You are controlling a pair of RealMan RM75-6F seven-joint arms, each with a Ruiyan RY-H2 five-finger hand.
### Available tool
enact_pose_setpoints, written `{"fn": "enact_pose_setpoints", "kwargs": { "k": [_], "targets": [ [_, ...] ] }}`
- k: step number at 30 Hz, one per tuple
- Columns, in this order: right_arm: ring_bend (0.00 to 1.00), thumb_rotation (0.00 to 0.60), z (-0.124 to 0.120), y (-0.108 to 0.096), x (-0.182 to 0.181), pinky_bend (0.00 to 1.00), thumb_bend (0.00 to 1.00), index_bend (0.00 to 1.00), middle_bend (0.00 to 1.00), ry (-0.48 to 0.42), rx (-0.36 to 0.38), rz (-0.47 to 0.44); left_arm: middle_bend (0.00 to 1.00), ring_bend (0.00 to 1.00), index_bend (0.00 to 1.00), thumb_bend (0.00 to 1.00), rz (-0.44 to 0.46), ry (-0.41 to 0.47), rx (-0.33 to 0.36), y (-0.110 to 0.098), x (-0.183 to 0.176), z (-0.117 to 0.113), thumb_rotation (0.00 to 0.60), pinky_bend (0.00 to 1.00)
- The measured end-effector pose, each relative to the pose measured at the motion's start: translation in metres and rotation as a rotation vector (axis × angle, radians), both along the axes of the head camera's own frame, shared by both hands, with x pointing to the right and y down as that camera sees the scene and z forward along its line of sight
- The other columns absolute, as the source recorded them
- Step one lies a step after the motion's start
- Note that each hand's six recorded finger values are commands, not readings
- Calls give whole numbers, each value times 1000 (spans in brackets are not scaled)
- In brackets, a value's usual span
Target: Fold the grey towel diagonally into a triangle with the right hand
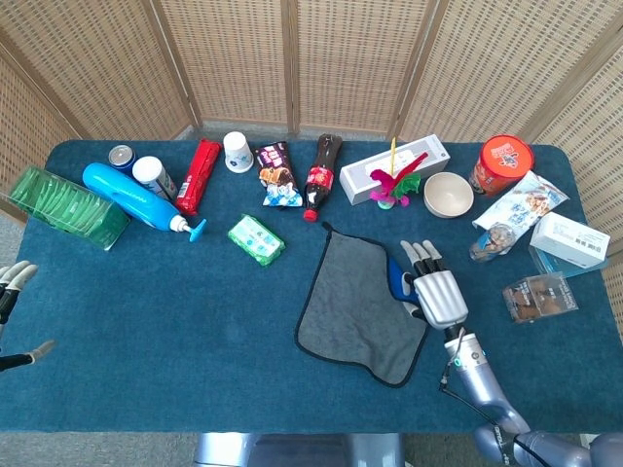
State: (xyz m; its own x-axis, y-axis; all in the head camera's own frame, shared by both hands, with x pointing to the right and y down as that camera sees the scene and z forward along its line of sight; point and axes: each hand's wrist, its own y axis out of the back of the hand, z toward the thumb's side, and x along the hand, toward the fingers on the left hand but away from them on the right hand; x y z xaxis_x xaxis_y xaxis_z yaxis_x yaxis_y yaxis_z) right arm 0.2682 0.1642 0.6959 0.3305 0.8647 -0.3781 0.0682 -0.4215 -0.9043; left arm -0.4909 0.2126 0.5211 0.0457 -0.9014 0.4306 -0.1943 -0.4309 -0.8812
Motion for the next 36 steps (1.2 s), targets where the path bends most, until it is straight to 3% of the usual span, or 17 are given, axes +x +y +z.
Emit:
{"fn": "enact_pose_setpoints", "kwargs": {
  "k": [19, 36],
  "targets": [
    [0, 600, -35, 25, -35, 0, 536, 673, 55, -162, -91, -99, 0, 0, 0, 115, 3, 0, -7, 0, 1, 2, 600, 0],
    [0, 600, -23, 30, -68, 0, 554, 682, 55, -169, -156, -54, 0, 0, 0, 116, -1, 3, -11, -1, 0, 3, 600, 0]
  ]
}}
